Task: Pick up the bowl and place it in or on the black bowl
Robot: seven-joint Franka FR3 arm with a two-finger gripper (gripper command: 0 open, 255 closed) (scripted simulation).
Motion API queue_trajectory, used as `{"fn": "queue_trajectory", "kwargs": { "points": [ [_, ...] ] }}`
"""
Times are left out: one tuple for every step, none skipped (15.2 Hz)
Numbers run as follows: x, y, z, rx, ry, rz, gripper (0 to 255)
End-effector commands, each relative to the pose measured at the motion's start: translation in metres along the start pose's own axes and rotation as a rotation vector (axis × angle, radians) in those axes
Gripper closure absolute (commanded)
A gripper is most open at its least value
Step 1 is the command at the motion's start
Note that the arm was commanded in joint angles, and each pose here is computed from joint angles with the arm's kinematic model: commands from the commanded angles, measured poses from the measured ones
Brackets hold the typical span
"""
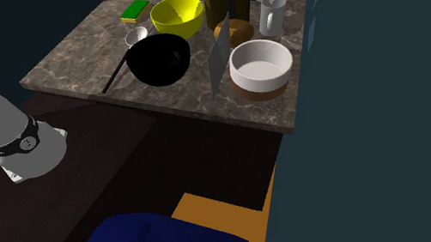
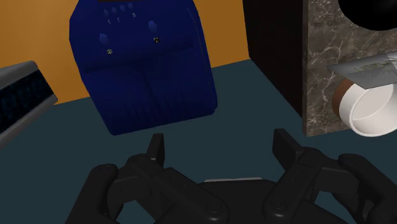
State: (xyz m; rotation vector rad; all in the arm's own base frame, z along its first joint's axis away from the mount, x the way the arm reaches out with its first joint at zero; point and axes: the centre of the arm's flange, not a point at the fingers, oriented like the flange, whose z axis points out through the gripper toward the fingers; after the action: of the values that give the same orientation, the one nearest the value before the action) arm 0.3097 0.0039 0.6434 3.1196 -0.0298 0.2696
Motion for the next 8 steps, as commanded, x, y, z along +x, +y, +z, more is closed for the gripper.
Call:
{"fn": "queue_trajectory", "kwargs": {
  "points": [
    [0.0,0.0,0.0,0.0,0.0,0.0,0],
    [0.003,-0.01,0.008,0.001,-0.001,0.0,0],
    [0.006,-0.019,0.017,0.001,-0.002,0.0,0],
    [0.01,-0.029,0.025,0.002,-0.004,0.0,0],
    [0.013,-0.039,0.034,0.002,-0.005,0.0,0],
    [0.016,-0.048,0.042,0.003,-0.006,0.0,0],
    [0.019,-0.058,0.05,0.003,-0.007,0.0,0],
    [0.022,-0.068,0.059,0.004,-0.008,0.0,0]
  ]
}}
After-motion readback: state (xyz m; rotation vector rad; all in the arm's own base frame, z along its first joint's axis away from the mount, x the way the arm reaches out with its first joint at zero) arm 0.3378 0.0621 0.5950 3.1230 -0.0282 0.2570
